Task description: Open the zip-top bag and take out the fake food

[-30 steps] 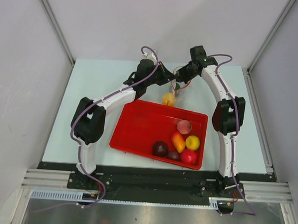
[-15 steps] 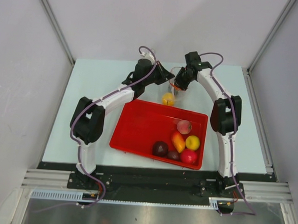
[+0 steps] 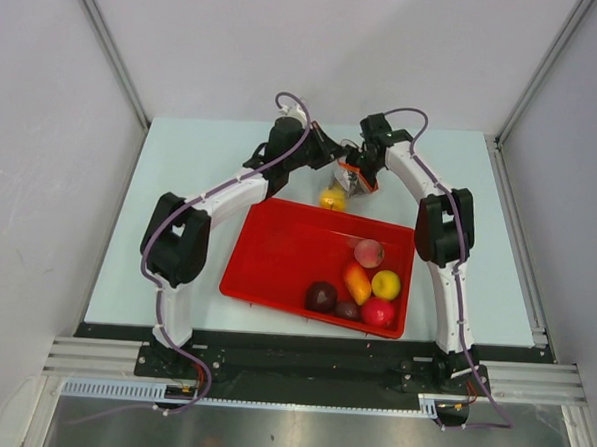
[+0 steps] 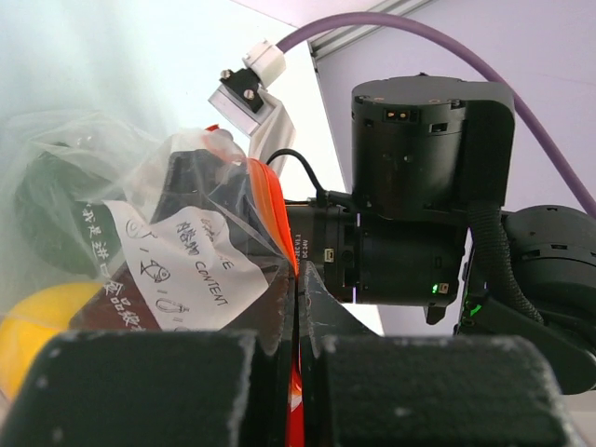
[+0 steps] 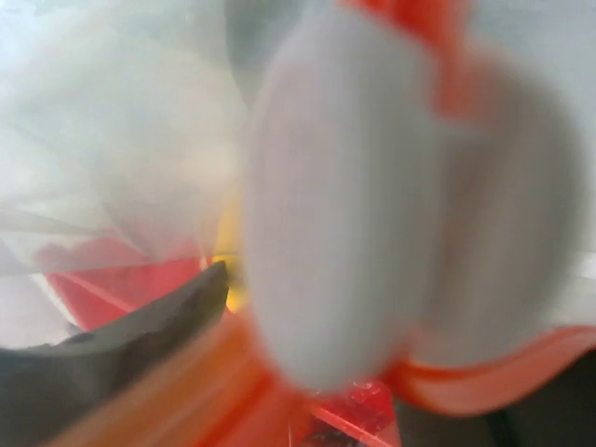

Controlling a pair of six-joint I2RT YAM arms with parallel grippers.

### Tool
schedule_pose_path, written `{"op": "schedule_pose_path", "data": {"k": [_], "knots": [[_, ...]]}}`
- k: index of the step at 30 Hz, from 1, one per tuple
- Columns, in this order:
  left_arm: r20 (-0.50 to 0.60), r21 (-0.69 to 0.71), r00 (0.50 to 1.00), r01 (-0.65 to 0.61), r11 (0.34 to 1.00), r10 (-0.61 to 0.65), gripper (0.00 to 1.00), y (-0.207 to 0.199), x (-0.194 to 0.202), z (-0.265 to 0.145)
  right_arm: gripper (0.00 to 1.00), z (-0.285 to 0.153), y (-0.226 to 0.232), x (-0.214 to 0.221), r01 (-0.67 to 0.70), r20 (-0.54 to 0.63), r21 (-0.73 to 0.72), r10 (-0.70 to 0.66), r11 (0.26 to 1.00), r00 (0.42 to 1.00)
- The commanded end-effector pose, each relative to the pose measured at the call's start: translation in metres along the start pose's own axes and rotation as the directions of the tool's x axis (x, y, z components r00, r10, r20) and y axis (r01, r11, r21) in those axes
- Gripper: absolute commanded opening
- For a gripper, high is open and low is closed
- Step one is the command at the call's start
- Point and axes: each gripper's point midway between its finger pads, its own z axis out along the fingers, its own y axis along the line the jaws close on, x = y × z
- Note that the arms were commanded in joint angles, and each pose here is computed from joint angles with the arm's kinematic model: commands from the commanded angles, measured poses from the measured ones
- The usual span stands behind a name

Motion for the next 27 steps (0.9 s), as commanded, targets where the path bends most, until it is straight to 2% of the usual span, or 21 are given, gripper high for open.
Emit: {"op": "schedule_pose_path", "data": {"k": [1, 9, 14, 18, 19, 21, 24, 25, 27], "knots": [[0.030, 0.050, 1.000, 0.000, 0.999, -0.001, 0.00, -0.019, -0.015, -0.001, 0.72, 0.003, -0.004, 0.013, 0.062, -0.043, -0.001, -0.062, 0.998, 0.997], [0.013, 0.039, 1.000, 0.008, 0.999, -0.009, 0.00, -0.015, -0.011, 0.001, 0.84, 0.031, -0.011, 0.027, 0.061, -0.097, -0.008, -0.062, 0.998, 0.993], [0.007, 0.031, 1.000, 0.014, 0.999, -0.014, 0.00, -0.012, -0.009, 0.000, 0.83, 0.043, -0.010, 0.026, 0.047, -0.097, -0.035, -0.050, 0.998, 0.994], [0.010, 0.017, 1.000, 0.018, 1.000, -0.018, 0.00, -0.008, -0.010, -0.003, 0.67, 0.032, 0.000, 0.008, 0.065, -0.037, -0.064, -0.067, 0.996, 0.997], [0.014, 0.005, 1.000, 0.020, 1.000, -0.020, 0.00, -0.005, -0.011, -0.005, 0.59, 0.026, 0.002, 0.003, 0.073, -0.019, -0.067, -0.075, 0.995, 0.997], [0.024, -0.003, 0.999, 0.025, 1.000, -0.025, 0.00, -0.002, -0.014, -0.007, 0.53, 0.009, 0.010, -0.009, 0.115, 0.043, -0.067, -0.112, 0.991, 0.993], [0.034, -0.020, 0.998, 0.048, 0.999, -0.048, 0.00, 0.004, -0.017, -0.011, 0.37, -0.014, 0.025, -0.029, 0.166, 0.131, -0.065, -0.157, 0.984, 0.979], [0.039, -0.028, 0.998, 0.055, 0.998, -0.054, 0.00, 0.009, -0.018, -0.011, 0.29, -0.026, 0.032, -0.037, 0.188, 0.168, -0.072, -0.174, 0.979, 0.970], [0.040, -0.032, 0.997, 0.063, 0.998, -0.061, 0.00, 0.010, -0.018, -0.012, 0.21, -0.035, 0.035, -0.045, 0.203, 0.207, -0.057, -0.187, 0.978, 0.960]]}}
